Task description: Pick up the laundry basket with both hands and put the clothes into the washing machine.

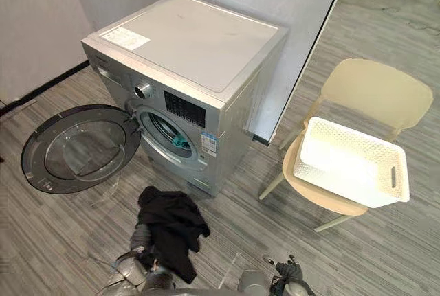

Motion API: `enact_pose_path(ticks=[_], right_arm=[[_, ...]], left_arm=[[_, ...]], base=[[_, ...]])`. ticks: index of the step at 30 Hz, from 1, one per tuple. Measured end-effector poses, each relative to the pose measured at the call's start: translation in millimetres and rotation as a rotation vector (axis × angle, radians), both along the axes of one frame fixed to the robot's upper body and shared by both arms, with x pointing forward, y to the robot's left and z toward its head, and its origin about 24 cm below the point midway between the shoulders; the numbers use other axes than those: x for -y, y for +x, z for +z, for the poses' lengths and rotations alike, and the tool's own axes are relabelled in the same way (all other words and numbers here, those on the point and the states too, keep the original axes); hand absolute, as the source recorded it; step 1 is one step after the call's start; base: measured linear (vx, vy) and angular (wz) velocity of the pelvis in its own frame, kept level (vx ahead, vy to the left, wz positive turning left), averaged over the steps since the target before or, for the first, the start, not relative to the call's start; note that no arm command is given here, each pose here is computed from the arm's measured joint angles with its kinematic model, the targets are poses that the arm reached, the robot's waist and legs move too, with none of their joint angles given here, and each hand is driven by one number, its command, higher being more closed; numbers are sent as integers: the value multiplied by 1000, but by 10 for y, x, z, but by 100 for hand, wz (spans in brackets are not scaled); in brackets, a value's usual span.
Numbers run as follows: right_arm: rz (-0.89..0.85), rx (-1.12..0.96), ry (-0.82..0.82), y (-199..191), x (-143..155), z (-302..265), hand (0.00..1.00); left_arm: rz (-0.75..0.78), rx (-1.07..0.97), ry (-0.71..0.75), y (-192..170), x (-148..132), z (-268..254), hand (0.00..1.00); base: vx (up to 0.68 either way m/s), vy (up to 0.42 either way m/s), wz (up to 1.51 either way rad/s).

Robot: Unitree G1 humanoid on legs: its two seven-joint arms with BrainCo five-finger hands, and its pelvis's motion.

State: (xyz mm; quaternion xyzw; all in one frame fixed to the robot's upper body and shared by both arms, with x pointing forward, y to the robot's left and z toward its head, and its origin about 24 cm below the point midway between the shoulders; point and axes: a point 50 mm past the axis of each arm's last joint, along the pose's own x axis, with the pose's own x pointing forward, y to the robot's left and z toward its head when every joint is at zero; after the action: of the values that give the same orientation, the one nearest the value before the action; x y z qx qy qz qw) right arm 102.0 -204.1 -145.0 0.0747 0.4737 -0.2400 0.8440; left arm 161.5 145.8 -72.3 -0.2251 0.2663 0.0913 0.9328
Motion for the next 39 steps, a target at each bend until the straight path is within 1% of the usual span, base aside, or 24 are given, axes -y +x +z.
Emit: enact_pose_path(ticks=[1, 3, 6, 8, 9, 13, 16, 17, 19, 21, 23, 25, 30, 32, 34, 36, 39], right_arm=[[-25, 1, -4, -15, 51, 4, 0], [-45, 4, -11, -29, 90, 9, 0], [-53, -2, -18, -67, 128, 8, 0], [-31, 5, -13, -57, 80, 15, 0], [-30, 12, -14, -52, 71, 25, 0], [-11, 50, -65, -8, 185, 113, 0], [2, 35, -87, -63, 252, 118, 0], [2, 27, -82, -73, 243, 106, 0], [-6, 13, -36, -103, 92, 49, 0], [-5, -16, -22, -147, 64, 7, 0], [-9, -58, -17, -227, 71, -39, 0], [-46, -90, -3, -300, 78, -78, 0], [-48, -112, -9, -377, 114, -88, 0], [-38, -89, -26, -312, 153, -55, 0], [-1, -79, -22, -265, 94, -49, 0], [39, -66, -21, -212, 44, -39, 0], [99, 0, -22, -20, -46, 22, 0]], left_arm=[[-18, 8, -17, 10, 73, 13, 100], [-22, 28, -22, 21, 69, 45, 100], [4, 67, -12, 29, -1, 126, 100], [60, 24, 10, -103, -143, 58, 100], [67, 13, 13, -133, -163, 42, 100], [77, 1, 7, -154, -156, 28, 100], [96, -12, 14, -162, -163, 20, 100], [98, -18, 13, -159, -156, 9, 100], [121, 0, 56, -24, -255, 38, 100], [126, -2, 62, -12, -267, 37, 100], [121, -2, 59, -8, -253, 35, 100], [98, 30, 48, 93, -197, 83, 100], [92, -9, 52, 40, -204, 2, 100], [96, -38, 57, -16, -221, -50, 100], [119, -60, 69, -87, -283, -78, 100], [107, -75, 62, -130, -246, -103, 100], [79, -85, 40, -152, -144, -123, 100]], base=[[212, -123, 36], [147, -78, 28], [93, -95, 5], [126, -22, -35], [171, 10, -44], [211, 105, -52], [265, 295, -70], [250, 323, -103], [161, 181, -93], [121, 188, -117], [84, 221, -77], [-27, 255, -21], [-127, 260, -55], [-98, 211, -88], [-93, 147, -74], [-53, 45, -58], [-16, -35, -49]])
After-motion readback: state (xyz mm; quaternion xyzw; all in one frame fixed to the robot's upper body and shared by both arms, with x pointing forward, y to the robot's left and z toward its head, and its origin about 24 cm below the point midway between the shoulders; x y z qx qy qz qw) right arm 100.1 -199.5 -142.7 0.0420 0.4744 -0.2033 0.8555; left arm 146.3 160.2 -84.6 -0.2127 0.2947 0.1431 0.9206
